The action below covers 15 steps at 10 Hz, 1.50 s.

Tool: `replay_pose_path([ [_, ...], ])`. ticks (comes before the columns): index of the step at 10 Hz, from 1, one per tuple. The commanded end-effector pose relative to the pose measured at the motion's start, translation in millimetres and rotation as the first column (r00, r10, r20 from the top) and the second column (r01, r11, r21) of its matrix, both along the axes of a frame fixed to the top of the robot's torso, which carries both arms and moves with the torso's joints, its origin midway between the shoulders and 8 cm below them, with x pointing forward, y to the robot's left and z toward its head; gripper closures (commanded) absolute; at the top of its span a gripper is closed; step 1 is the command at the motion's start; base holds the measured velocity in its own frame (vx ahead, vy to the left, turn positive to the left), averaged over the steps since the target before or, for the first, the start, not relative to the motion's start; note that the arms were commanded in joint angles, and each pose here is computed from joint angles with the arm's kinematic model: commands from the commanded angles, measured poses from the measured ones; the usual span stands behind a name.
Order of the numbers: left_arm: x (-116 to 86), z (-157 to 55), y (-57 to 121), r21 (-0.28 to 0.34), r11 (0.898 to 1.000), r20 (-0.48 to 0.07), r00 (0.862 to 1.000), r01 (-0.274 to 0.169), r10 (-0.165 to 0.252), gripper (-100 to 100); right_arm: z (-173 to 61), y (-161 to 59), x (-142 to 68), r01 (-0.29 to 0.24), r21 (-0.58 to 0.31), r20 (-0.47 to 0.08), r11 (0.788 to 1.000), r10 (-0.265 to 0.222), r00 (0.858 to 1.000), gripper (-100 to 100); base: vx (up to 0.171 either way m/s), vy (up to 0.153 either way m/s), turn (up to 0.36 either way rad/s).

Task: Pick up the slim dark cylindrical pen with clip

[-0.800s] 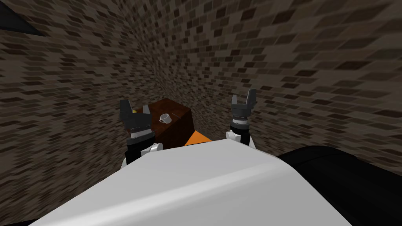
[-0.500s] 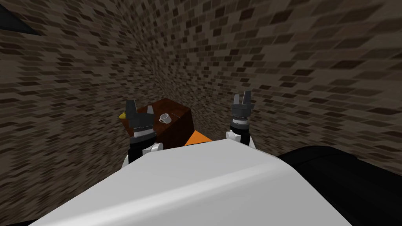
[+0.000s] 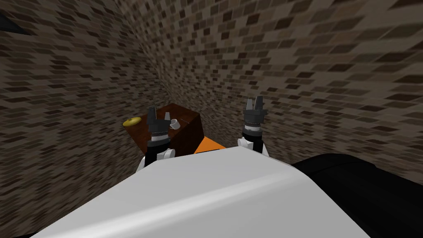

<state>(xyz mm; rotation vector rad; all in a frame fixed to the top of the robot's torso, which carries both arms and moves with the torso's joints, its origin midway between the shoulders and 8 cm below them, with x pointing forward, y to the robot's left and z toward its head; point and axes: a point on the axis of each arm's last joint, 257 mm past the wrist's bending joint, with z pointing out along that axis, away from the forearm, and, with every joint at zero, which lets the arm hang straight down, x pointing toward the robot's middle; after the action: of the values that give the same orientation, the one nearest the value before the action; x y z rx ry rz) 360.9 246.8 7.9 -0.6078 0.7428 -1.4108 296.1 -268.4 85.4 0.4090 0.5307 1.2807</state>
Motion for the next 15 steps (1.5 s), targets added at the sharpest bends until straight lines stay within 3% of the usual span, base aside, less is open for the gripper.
replay_pose_path([
  [1,8,-8,-6.4,-0.015,0.999,-0.012,0.999,0.032,-0.032,-100,0,0,0,0.0,0.0,0.0,1.0,0.0,1.0,0,-0.068,0.042,-0.07],
  [8,39,-55,-30.6,-0.08,0.99,-0.085,0.988,0.119,-0.125,-100,0,0,0,0.0,0.0,0.0,1.0,0.0,1.0,0,-0.04,0.028,-0.067],
  [15,65,-114,-42.1,-0.106,0.987,-0.212,0.967,0.124,-0.145,-100,0,0,0,0.0,0.0,0.0,1.0,0.0,1.0,0,-0.005,0.008,-0.037],
])
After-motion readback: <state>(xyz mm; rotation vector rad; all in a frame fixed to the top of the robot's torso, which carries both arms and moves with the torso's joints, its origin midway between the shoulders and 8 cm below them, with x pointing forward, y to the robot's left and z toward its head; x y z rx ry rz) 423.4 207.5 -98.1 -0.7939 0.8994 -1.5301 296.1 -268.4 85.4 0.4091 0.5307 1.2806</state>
